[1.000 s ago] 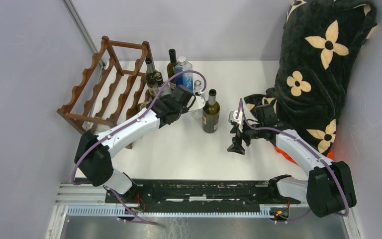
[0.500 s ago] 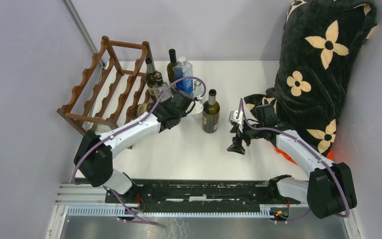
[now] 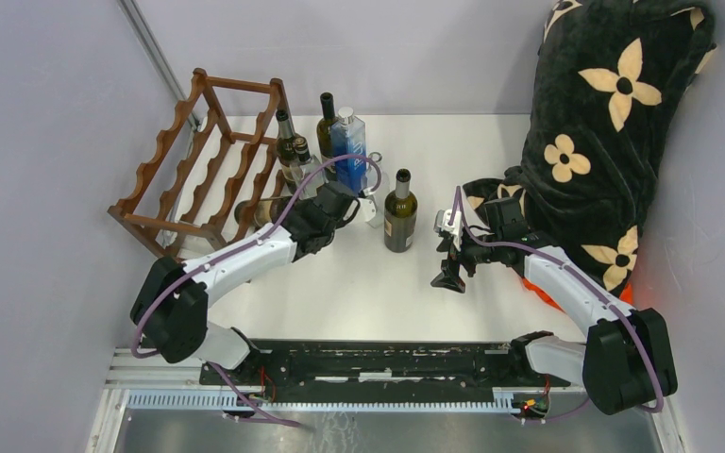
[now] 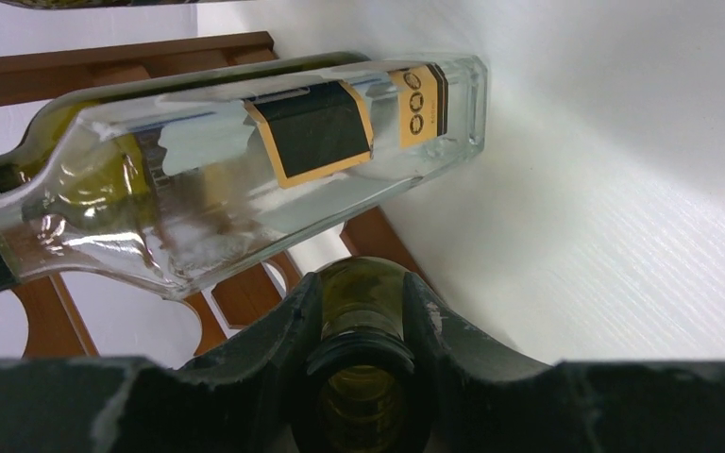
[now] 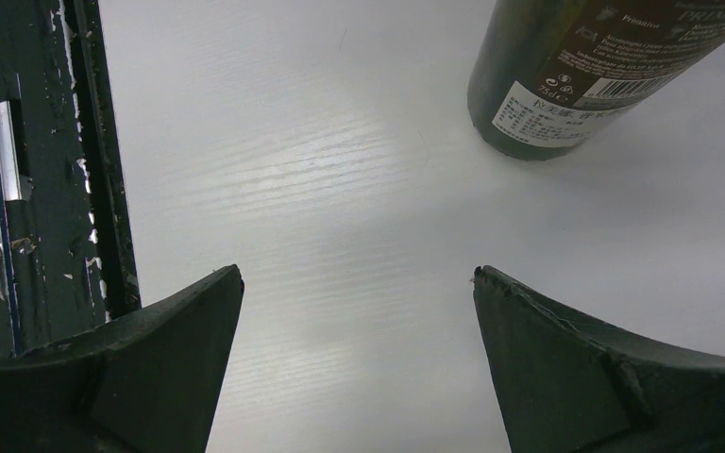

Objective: Put the wine bottle on the wine rack
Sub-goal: Place the wine bottle in the wine rack.

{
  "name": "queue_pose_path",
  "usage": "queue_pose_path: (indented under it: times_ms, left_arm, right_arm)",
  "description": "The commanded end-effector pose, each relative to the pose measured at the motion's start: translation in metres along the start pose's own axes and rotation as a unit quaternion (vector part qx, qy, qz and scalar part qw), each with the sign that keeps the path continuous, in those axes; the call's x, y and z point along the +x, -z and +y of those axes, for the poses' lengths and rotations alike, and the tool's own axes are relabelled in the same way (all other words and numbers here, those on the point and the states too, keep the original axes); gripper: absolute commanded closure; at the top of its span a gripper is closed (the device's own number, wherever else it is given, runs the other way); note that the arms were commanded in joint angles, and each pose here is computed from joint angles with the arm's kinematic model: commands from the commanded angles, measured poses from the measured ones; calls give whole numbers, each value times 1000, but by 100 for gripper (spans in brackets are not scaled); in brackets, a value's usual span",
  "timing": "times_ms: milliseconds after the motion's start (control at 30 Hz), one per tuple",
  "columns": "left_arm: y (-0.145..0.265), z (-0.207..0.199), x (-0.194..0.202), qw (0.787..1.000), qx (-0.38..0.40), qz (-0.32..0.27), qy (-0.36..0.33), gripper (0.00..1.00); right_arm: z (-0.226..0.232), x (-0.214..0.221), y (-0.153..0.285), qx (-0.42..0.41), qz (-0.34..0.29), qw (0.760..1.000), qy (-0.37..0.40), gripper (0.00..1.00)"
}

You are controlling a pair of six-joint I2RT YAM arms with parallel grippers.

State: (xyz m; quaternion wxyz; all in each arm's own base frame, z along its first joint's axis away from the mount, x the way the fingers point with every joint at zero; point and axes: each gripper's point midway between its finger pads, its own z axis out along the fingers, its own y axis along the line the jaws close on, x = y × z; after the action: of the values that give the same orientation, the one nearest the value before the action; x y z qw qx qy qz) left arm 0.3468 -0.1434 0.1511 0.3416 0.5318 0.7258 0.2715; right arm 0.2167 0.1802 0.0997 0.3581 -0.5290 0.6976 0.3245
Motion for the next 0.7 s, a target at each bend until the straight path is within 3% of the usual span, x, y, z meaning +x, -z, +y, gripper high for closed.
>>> queue_pose_path:
  times_ms: [0, 367, 667]
  left_arm:
    - [5, 13, 13, 999, -28, -3, 35, 83]
    - [-2, -3, 31, 998, -24, 8, 50, 63]
    - [-6, -19, 39, 998, -8, 14, 68, 60]
  right_arm:
    - [-2, -16, 3, 1, -24, 999, 24, 2]
    - [-1, -16, 3, 0, -25, 999, 25, 2]
    - [-1, -16, 4, 1, -26, 999, 27, 2]
